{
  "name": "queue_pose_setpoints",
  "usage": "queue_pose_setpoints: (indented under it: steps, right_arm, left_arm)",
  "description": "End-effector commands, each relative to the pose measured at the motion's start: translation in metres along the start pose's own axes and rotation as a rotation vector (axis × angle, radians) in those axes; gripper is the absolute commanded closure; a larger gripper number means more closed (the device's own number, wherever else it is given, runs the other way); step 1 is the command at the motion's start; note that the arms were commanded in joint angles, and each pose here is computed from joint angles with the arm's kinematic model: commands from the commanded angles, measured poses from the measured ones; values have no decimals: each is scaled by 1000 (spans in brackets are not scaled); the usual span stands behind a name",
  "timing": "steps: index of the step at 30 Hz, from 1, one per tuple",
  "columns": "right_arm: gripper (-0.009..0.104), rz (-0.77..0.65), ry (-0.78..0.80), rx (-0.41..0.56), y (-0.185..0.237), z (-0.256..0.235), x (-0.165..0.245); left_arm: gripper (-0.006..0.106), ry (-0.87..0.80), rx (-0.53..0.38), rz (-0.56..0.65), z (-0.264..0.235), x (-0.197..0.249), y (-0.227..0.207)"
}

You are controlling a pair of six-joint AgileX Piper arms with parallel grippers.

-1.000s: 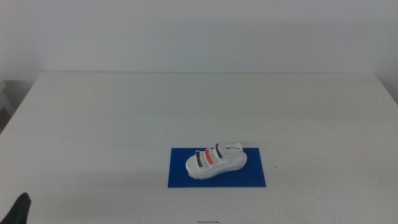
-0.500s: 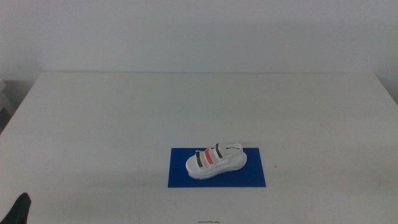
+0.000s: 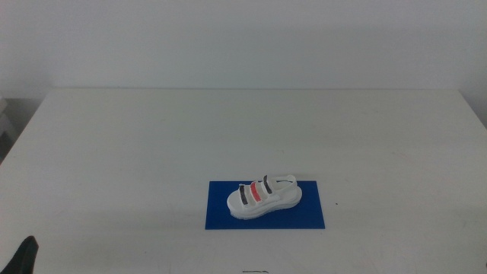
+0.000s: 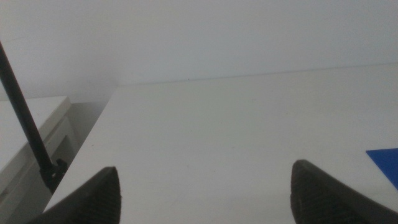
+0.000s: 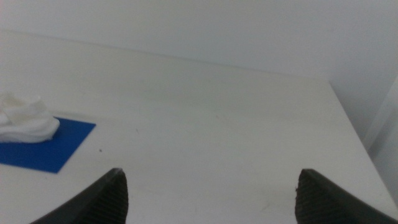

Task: Use one arm to grab the shoe from the table and place it on the mat.

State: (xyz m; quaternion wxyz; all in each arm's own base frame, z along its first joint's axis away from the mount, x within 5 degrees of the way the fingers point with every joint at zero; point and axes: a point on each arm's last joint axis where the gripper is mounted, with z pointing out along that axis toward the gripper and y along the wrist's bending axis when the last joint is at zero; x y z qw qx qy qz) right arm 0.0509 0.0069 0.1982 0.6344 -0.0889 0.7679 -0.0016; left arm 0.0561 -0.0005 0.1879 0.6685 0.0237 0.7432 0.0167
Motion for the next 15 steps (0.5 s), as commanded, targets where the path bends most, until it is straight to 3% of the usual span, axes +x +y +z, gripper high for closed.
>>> queue_pose_setpoints:
  steps: [1, 15]
  right_arm:
    - [25, -12, -119, 30, -2, -3, -10]
    - [25, -10, -111, 33, -1, 3, 4]
  left_arm:
    - [7, -95, -4, -23, -1, -9, 1]
    - [7, -95, -4, -23, -1, -9, 1]
